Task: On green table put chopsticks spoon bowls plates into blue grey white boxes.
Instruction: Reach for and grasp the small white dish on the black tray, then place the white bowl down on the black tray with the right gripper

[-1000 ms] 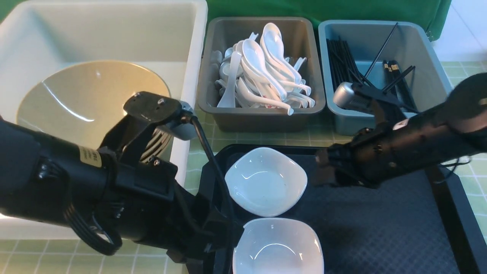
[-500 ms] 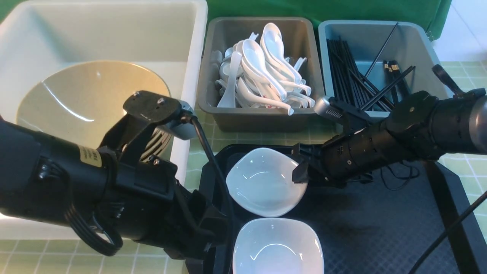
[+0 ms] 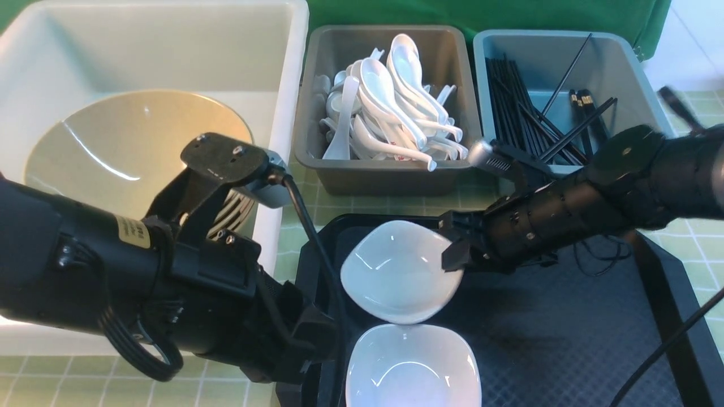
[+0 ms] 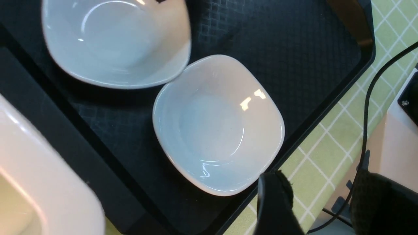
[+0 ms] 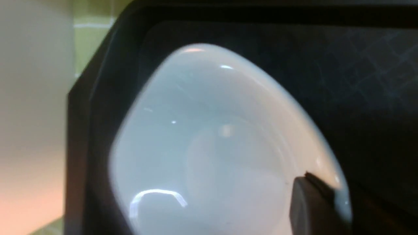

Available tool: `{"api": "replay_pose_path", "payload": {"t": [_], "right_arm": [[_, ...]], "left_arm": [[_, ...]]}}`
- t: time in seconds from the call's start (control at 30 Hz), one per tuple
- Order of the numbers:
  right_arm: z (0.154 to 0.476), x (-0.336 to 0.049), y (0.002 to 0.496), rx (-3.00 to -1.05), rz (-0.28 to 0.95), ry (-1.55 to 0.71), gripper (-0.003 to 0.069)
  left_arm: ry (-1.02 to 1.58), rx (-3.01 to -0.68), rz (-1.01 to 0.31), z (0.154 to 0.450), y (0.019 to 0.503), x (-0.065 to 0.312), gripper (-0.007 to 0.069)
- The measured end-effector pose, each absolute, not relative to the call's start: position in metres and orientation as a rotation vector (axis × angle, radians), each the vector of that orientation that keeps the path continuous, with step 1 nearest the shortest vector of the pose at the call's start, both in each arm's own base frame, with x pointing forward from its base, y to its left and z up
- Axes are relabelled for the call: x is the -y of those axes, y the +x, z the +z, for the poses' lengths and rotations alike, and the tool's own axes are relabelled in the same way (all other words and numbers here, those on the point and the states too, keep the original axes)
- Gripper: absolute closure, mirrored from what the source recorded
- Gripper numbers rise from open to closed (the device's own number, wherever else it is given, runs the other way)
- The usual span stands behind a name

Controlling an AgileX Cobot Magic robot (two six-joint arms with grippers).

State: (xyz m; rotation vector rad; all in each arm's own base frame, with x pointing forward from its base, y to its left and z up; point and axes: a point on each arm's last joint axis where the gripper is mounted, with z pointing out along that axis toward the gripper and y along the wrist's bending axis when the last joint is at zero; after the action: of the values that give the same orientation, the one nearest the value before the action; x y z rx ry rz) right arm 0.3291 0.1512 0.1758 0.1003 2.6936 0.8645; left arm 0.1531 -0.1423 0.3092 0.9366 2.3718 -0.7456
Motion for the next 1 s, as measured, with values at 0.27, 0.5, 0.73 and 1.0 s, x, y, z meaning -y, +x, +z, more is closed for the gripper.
{"api": "replay_pose_path", "payload": {"t": [0.27,0.5,0.73,1.0], "right_arm": [[0.224,-0.087,0.300,-2.595,0.815,0.077,0.0601],[0.205,-0.052,0.239,-2.636,0.738,0.211,0.0601],[0.175,-0.045,0.201,-2.657,0.680,0.368,0.0592],[0.170,-0.044,0.196,-2.679,0.634,0.264,0.0495]], "left_arm": [[0.937,-2.372,-0.745,0.309,0.153,0.142,0.0340],[0.911,-2.345,-0.736,0.311,0.156,0.143,0.0340],[0.897,-2.331,-0.731,0.311,0.158,0.143,0.0340],[0.883,-2.324,-0.725,0.311,0.161,0.144,0.0335]]}}
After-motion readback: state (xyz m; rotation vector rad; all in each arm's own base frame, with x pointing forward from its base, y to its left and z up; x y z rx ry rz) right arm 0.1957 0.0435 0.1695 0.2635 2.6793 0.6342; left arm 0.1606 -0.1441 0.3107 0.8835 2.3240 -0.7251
